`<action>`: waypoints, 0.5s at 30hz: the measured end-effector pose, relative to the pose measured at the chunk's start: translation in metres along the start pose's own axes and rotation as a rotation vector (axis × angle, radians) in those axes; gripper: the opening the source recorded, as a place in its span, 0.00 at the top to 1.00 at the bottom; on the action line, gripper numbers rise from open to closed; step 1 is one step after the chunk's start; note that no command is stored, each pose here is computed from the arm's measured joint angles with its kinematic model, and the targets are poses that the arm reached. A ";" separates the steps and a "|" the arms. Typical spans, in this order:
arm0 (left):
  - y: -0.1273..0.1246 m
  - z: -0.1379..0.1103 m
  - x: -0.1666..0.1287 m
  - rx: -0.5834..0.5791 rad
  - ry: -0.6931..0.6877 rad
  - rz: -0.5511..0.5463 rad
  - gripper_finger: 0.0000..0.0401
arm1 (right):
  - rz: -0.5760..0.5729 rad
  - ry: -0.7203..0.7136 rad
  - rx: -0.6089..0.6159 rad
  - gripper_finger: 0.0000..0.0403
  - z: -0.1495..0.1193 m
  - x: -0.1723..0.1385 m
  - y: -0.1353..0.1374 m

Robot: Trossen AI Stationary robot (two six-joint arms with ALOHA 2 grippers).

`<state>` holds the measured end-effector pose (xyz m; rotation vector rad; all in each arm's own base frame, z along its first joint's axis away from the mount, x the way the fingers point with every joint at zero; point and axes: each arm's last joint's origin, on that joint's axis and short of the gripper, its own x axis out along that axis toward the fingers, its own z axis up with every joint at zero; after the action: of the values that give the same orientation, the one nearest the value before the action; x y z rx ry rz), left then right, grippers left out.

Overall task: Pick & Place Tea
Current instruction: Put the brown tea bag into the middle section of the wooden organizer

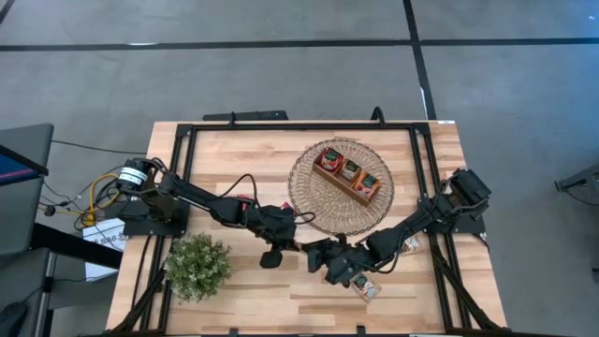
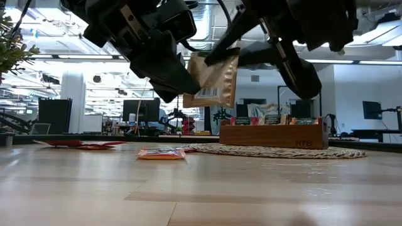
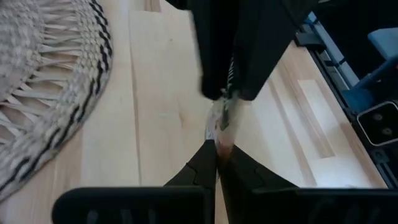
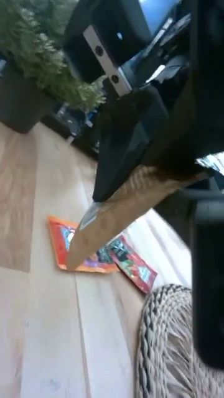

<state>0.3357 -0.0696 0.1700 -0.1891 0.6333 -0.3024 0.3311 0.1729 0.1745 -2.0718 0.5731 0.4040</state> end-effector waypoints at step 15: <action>0.012 0.017 -0.037 0.359 0.006 0.546 0.55 | 0.124 0.179 0.787 0.99 -0.007 -0.009 -0.004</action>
<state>0.3205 -0.0445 0.2007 0.3278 0.6012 0.1135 0.3262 0.1711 0.1846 -1.3229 0.8133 0.0351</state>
